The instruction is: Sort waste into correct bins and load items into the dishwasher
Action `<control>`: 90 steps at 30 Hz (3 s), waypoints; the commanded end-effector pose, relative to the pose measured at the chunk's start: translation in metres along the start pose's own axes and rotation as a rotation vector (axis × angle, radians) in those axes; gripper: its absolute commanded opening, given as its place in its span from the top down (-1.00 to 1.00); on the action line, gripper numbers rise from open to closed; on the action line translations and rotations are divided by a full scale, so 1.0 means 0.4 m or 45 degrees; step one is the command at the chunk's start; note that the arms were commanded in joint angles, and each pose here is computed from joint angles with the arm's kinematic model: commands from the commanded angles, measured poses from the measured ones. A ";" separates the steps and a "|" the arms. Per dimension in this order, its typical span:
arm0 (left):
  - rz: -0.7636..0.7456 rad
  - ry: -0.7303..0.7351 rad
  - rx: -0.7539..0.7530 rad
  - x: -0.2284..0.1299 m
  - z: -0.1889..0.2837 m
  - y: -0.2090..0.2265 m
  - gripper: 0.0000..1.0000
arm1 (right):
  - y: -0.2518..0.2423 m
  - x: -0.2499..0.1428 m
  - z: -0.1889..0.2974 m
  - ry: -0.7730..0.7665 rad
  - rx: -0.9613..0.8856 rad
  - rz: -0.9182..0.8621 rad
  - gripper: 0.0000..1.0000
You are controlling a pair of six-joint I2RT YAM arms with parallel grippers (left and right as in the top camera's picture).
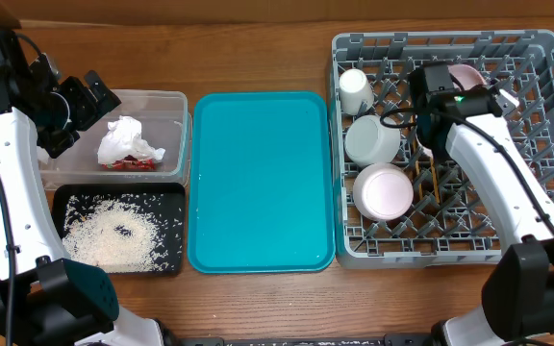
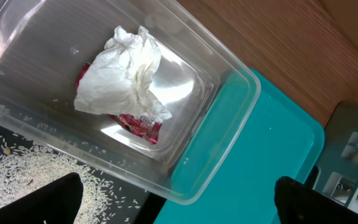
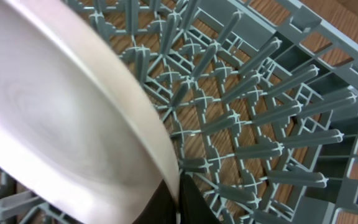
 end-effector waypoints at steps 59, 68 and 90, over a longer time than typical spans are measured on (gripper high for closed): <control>-0.002 -0.037 -0.013 0.002 0.022 -0.010 -1.00 | 0.140 0.139 0.257 -0.120 1.093 0.794 -1.00; -0.002 -0.036 -0.013 0.002 0.022 -0.010 -1.00 | 0.094 0.153 0.303 -0.188 1.120 0.763 -1.00; -0.002 -0.036 -0.013 0.002 0.022 -0.010 -1.00 | -0.650 0.034 0.724 -1.117 1.401 0.257 -1.00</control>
Point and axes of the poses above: each gripper's point midway between its finger pads, its own z axis back along the fingers, its own y axis along the line the jaws close on, x = y × z, the point moved 8 cm from there along z, back along the fingers, and after that the axes turned 9 degrees about z, right-handed, at the moved point
